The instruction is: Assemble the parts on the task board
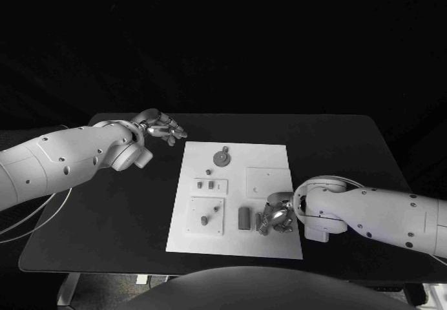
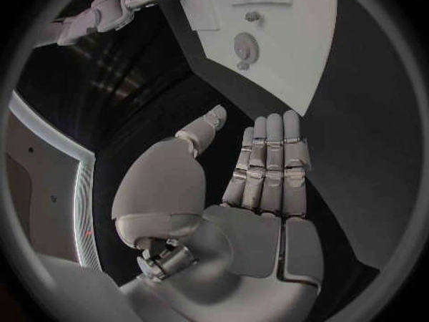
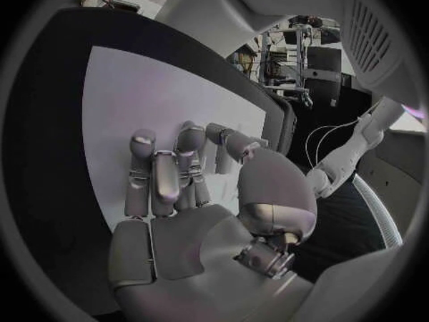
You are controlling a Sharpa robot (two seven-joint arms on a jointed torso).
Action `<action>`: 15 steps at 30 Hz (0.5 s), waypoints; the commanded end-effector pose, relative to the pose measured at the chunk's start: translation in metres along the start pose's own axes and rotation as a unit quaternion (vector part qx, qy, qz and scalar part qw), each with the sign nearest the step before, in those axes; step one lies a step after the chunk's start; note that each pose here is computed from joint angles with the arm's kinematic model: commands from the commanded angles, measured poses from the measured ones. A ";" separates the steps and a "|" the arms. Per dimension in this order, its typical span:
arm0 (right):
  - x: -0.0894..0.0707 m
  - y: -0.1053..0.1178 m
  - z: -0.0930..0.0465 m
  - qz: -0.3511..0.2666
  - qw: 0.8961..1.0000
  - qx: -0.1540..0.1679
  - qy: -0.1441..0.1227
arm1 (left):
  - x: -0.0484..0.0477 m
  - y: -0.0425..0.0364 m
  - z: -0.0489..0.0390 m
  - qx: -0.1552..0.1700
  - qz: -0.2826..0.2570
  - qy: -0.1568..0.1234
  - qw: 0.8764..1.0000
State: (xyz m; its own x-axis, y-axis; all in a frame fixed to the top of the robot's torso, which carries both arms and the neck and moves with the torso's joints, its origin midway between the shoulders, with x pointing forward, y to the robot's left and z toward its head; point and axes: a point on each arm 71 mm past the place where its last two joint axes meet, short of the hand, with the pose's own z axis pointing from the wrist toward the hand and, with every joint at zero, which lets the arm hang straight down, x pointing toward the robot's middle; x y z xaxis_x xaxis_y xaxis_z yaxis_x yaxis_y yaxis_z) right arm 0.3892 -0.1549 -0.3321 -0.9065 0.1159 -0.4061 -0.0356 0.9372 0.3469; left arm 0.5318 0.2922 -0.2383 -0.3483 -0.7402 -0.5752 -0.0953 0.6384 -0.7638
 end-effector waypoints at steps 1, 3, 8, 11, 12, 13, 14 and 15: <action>0.001 0.000 0.001 -0.014 1.000 0.001 0.004 | 0.0013 -0.0020 0.0004 0.004 0.000 0.006 1.000; 0.000 -0.001 0.002 -0.014 1.000 0.003 0.002 | 0.0016 -0.0022 0.0004 0.004 0.000 0.007 1.000; -0.001 -0.002 0.003 -0.019 1.000 0.007 -0.001 | 0.0009 -0.0016 0.0001 0.004 0.000 0.006 1.000; -0.001 -0.002 0.005 -0.021 1.000 0.009 -0.003 | 0.0012 -0.0018 0.0002 0.004 0.000 0.006 1.000; -0.001 -0.003 0.005 -0.021 1.000 0.010 -0.003 | 0.0012 -0.0018 0.0003 0.004 0.001 0.006 1.000; -0.001 -0.003 0.005 -0.021 1.000 0.011 -0.003 | 0.0012 -0.0018 0.0003 0.004 0.001 0.006 1.000; -0.001 -0.003 0.005 -0.021 1.000 0.011 -0.003 | 0.0012 -0.0018 0.0003 0.004 0.001 0.006 1.000; -0.001 -0.004 0.006 -0.021 1.000 0.012 -0.003 | 0.0010 -0.0017 0.0002 0.003 0.001 0.006 1.000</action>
State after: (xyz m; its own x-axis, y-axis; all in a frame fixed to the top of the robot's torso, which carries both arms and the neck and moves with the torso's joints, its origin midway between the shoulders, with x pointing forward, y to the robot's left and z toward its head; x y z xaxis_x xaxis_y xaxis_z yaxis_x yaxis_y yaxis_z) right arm 0.3931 -0.1543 -0.3347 -0.9017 0.1049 -0.4196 -0.0455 0.9418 0.3332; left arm 0.5318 0.2923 -0.2384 -0.3489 -0.7398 -0.5752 -0.0958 0.6388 -0.7634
